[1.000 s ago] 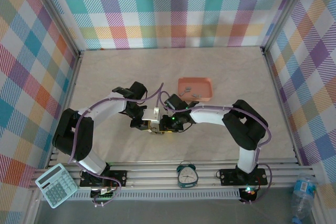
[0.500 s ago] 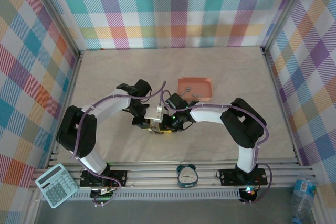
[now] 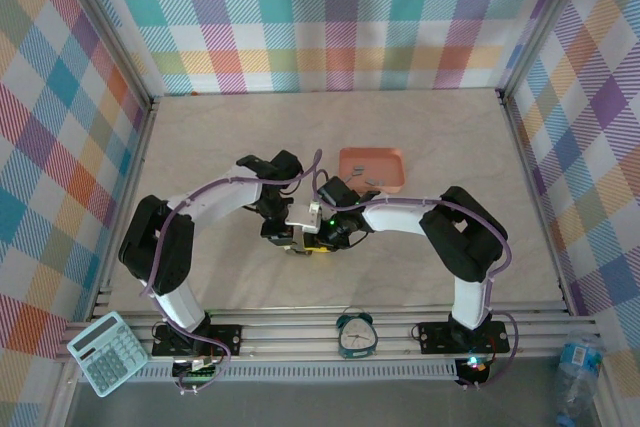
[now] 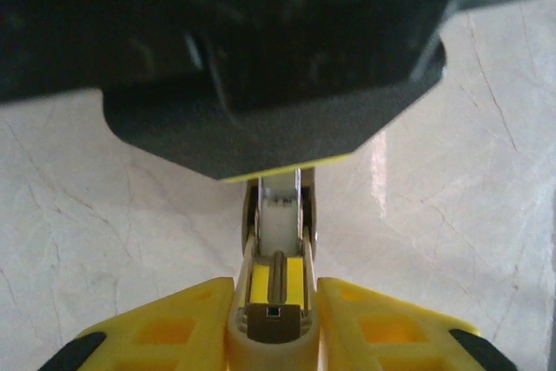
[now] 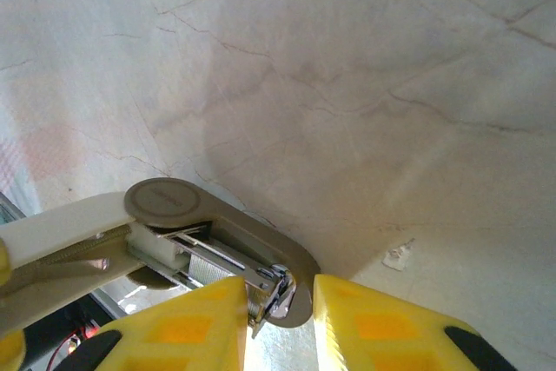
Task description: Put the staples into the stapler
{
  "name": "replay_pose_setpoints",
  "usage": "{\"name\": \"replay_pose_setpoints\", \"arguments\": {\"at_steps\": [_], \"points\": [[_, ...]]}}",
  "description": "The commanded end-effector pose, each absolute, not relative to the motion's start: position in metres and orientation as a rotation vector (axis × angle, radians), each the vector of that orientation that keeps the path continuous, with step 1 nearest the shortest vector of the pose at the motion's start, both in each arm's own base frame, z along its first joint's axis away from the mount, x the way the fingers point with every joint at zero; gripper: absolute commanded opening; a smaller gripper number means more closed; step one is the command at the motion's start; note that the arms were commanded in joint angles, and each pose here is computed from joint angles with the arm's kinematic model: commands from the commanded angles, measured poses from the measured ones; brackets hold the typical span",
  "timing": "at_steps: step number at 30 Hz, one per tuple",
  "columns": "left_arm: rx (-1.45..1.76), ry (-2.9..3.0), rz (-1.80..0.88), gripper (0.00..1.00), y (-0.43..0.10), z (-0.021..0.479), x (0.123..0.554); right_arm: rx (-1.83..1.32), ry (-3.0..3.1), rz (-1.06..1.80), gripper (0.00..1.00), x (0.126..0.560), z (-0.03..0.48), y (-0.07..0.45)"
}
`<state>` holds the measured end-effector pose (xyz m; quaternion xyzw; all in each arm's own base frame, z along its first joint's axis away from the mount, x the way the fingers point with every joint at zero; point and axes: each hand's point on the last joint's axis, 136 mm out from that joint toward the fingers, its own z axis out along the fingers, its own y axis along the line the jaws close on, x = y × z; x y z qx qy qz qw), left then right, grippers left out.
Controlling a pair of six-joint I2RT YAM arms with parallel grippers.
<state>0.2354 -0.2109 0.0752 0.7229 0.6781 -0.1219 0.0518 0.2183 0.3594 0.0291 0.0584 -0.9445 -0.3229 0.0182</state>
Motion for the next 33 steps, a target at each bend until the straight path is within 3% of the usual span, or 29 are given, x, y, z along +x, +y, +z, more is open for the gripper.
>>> {"name": "replay_pose_setpoints", "arguments": {"at_steps": [1,12,18,24,33], "points": [[2.145,1.952,-0.428,0.33,-0.235,0.086,0.232,0.195,-2.949,-0.931,0.25,0.215,0.015,0.358],[1.895,1.937,-0.512,0.43,-0.236,0.106,0.236,0.188,-2.948,-0.922,0.25,0.215,0.013,0.357],[1.751,1.896,-0.546,0.48,-0.206,0.118,0.233,0.197,-2.946,-0.919,0.25,0.215,0.013,0.358],[1.759,1.902,-0.500,0.50,-0.173,0.103,0.230,0.203,-2.942,-0.916,0.25,0.214,0.012,0.358],[1.779,1.941,-0.510,0.49,-0.171,0.080,0.241,0.211,-2.941,-0.916,0.25,0.214,0.012,0.359]]}}
